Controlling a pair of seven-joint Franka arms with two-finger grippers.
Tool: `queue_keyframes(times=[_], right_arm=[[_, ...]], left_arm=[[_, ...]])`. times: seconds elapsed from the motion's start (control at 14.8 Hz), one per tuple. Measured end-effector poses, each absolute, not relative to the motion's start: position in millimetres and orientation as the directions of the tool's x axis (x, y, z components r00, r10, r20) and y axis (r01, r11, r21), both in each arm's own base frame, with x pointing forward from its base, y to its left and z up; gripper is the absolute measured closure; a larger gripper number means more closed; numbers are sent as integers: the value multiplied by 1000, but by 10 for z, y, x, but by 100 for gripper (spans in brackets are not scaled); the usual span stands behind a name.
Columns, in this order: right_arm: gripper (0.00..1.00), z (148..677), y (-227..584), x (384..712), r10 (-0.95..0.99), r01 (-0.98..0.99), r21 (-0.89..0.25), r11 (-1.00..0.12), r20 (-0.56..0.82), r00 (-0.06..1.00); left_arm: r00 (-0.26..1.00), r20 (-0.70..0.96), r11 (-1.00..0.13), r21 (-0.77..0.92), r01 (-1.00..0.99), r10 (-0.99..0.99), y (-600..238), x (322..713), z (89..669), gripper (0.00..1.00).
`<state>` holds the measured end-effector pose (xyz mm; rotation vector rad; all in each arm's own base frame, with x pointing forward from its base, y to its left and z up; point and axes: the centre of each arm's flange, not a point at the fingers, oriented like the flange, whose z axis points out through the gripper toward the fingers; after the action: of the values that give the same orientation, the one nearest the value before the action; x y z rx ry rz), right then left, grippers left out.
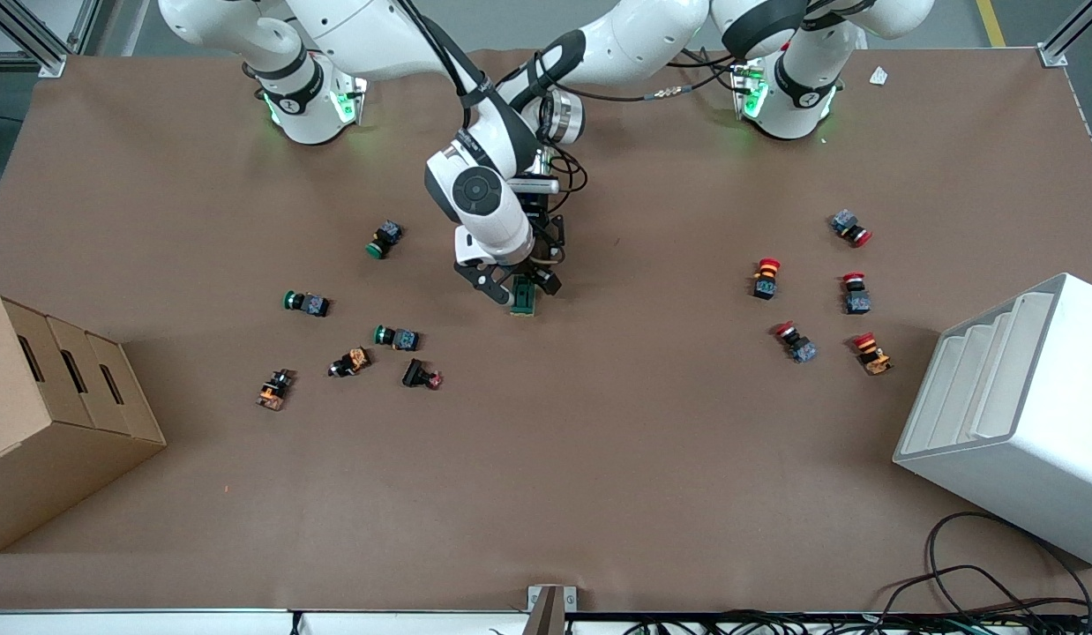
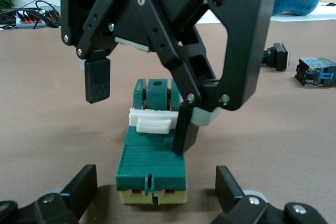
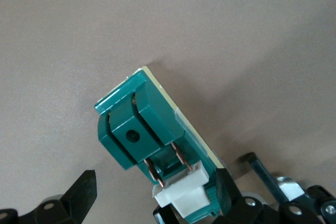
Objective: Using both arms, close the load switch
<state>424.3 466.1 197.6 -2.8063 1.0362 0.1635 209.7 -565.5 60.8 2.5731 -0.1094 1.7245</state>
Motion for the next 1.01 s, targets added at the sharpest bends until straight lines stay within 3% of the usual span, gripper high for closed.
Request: queue_keyframes(times=[1.01], right_arm=[[0, 2290, 4694, 4448, -680, -700, -129, -702, -169, 713]], left_arm=[[376, 926, -997, -6, -80, -36, -5652, 2101, 603, 0]])
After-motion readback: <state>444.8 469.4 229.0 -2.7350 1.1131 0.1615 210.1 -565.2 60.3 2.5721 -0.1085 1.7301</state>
